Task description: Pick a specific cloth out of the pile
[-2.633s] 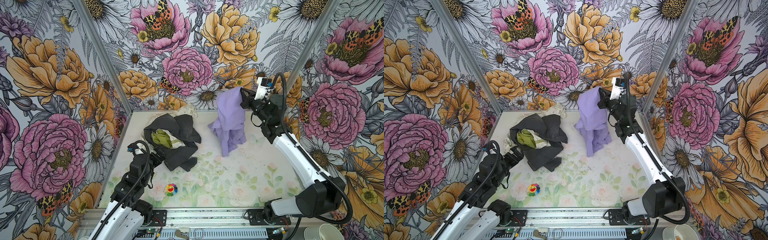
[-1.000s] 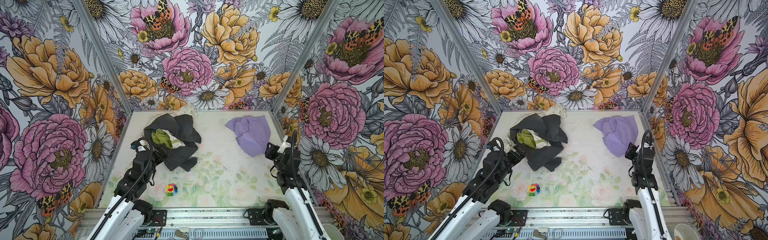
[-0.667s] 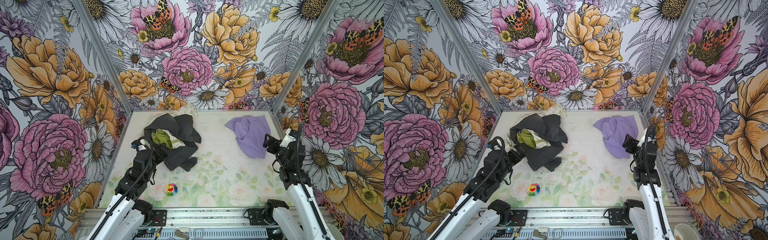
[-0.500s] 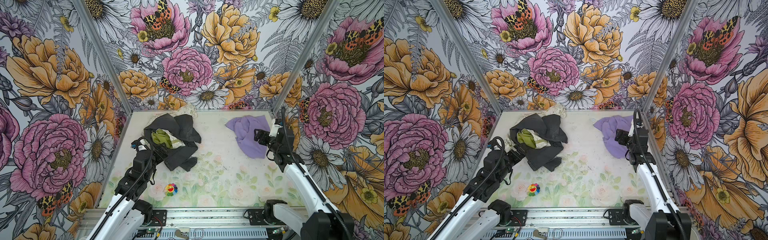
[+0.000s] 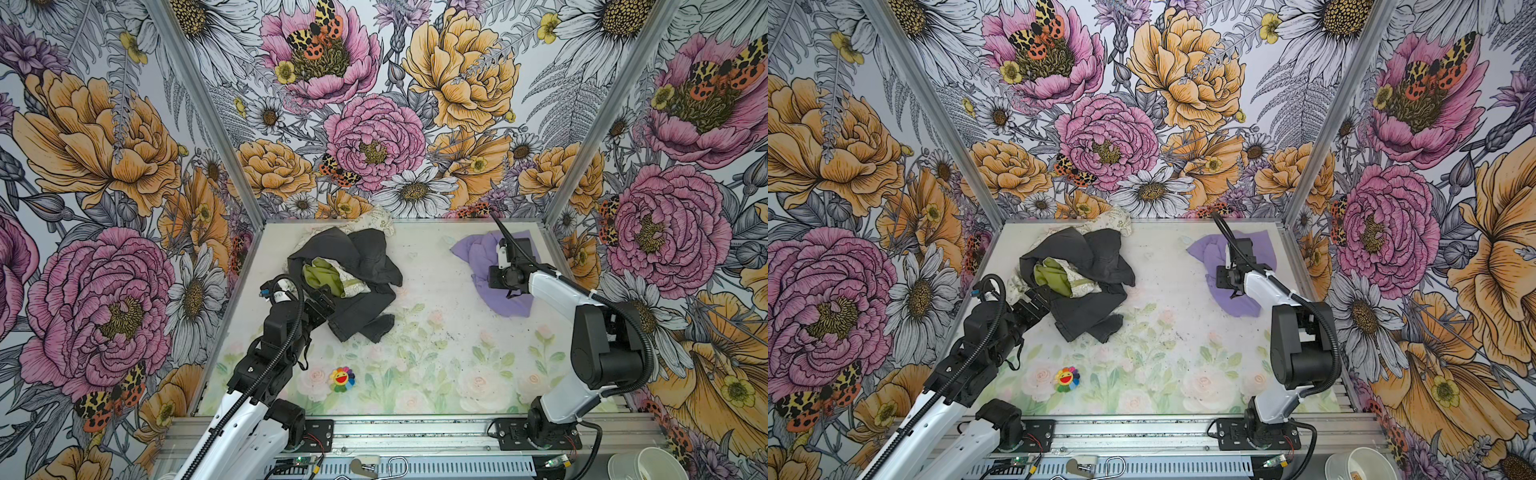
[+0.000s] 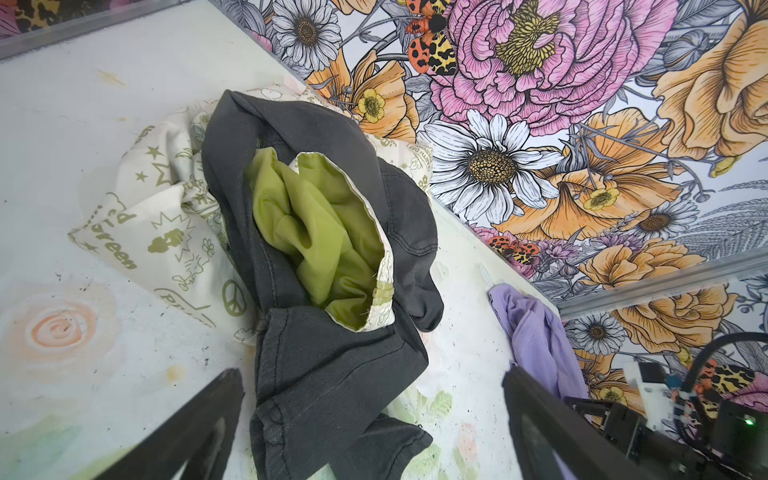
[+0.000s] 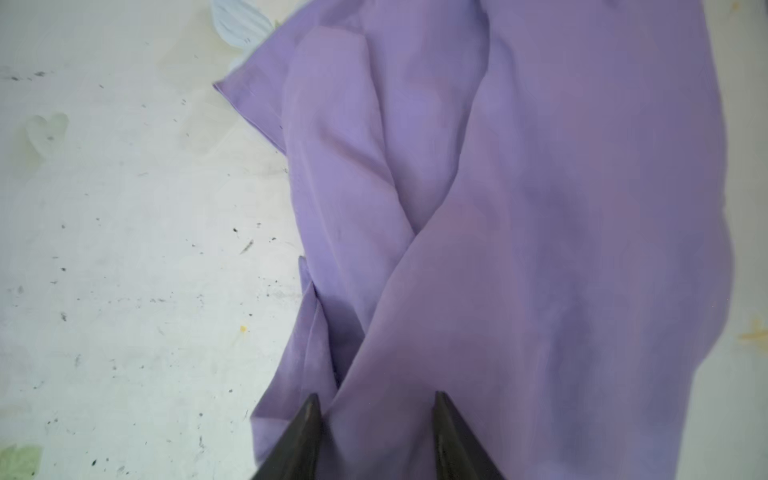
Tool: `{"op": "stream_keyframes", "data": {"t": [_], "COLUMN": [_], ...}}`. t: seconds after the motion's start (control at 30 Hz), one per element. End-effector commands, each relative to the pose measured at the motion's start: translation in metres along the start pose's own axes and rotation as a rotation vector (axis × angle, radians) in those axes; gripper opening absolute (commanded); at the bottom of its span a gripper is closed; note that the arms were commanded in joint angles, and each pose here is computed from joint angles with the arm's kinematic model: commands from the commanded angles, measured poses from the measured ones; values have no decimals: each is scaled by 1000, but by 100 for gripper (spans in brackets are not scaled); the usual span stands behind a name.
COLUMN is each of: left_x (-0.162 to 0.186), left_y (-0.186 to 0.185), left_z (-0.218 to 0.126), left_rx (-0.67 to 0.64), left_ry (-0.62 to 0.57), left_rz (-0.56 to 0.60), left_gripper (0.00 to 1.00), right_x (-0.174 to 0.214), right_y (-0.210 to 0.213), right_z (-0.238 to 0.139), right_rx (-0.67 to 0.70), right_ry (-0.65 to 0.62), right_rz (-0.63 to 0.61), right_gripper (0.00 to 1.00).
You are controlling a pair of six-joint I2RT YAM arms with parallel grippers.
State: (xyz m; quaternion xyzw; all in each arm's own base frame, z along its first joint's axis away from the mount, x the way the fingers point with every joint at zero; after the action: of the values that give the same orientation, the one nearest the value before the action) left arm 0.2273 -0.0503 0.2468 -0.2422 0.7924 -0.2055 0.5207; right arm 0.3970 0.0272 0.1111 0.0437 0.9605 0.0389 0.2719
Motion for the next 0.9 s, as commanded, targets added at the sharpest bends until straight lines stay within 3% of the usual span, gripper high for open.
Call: {"op": "stream_keyframes", "data": {"t": [0.0, 0.17, 0.3, 0.53, 0.87], "left_x": [-1, -1, -1, -2, -24], "left_y": [0, 3, 4, 5, 13], "left_z": [0, 1, 4, 4, 10], "left_rx": [18, 8, -1, -12, -116], "left_ry": [-12, -12, -9, -15, -164], "left_rz": [6, 10, 12, 24, 171], "left_gripper": [99, 99, 99, 99, 99], "right_x": [12, 37, 47, 39, -21], "right_y": [-1, -1, -3, 11, 32], "right_z": [13, 30, 32, 16, -105], "right_rx": [9, -11, -5, -102, -228], "right_ry": [96, 212, 249, 215, -154], "right_rz": [-12, -14, -19, -19, -27], "right_gripper": [39, 29, 29, 50, 76]}}
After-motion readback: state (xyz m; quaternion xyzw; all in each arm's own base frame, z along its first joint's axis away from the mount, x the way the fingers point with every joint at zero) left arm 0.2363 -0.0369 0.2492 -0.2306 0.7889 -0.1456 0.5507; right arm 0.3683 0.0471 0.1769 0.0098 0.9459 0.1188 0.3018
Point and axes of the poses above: each gripper's point midway between its finger pads, its own z axis out along the fingers, its own y axis along the line the jaws close on, x = y × z, the point moved 4 cm from there along -z, back along the fingers, and after that the axes turned 3 degrees about z, right-handed, at the moved point
